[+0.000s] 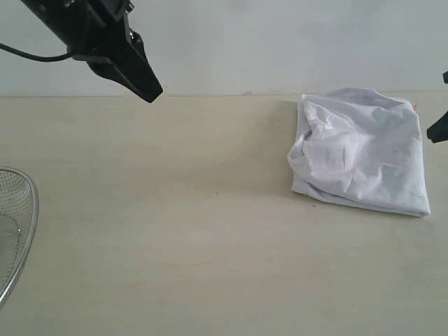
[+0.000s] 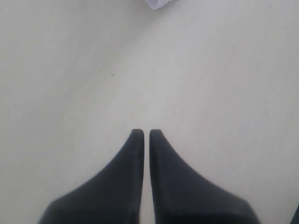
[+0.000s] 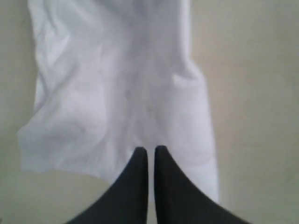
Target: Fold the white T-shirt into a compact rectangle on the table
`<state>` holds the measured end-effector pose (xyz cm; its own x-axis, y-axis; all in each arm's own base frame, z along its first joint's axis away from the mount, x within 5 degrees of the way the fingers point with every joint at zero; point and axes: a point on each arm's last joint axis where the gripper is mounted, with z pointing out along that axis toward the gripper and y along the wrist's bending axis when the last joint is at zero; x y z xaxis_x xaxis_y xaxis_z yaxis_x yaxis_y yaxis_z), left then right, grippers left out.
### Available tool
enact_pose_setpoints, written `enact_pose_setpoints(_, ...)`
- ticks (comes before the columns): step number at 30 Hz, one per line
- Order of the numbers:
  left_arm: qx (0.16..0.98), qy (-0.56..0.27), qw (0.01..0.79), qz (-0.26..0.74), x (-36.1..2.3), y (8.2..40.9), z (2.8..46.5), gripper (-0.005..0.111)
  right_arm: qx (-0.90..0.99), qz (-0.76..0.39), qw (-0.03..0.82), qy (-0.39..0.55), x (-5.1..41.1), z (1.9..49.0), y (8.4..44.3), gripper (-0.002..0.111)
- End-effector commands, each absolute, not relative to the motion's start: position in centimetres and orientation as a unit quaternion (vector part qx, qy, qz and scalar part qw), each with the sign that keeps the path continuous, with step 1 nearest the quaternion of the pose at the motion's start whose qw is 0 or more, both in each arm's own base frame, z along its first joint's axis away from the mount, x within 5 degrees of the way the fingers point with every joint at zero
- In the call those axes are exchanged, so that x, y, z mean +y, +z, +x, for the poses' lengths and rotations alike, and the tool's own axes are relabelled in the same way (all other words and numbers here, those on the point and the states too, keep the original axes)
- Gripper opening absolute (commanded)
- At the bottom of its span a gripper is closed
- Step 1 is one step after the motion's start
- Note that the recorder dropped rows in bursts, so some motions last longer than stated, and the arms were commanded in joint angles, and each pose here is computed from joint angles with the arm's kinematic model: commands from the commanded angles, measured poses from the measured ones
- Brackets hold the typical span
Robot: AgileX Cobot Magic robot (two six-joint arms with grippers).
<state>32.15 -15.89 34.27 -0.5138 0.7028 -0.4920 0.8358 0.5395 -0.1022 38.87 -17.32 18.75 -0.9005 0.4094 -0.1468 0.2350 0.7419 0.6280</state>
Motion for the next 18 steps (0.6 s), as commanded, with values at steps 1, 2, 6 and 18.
enact_pose_setpoints(1, 0.847, -0.202, 0.235, 0.431, -15.2, 36.6, 30.9, 0.004, 0.903, 0.161, 0.182, 0.354, -14.7, 36.0, 20.3, 0.0)
enact_pose_setpoints(2, 0.845, -0.217, 0.245, 0.423, -15.0, 37.3, 30.7, 0.004, 0.898, 0.154, 0.198, 0.361, -13.9, 35.1, 20.5, 0.0)
enact_pose_setpoints(6, 0.838, -0.26, 0.282, 0.388, -13.5, 39.4, 30.0, 0.004, 0.879, 0.135, 0.265, 0.372, -10.2, 32.3, 21.5, 0.0)
enact_pose_setpoints(18, 0.799, -0.302, 0.448, 0.264, -10.2, 44.6, 24.8, 0.004, 0.889, -0.085, 0.355, 0.276, 5.1, 26.6, 23.1, 0.0)
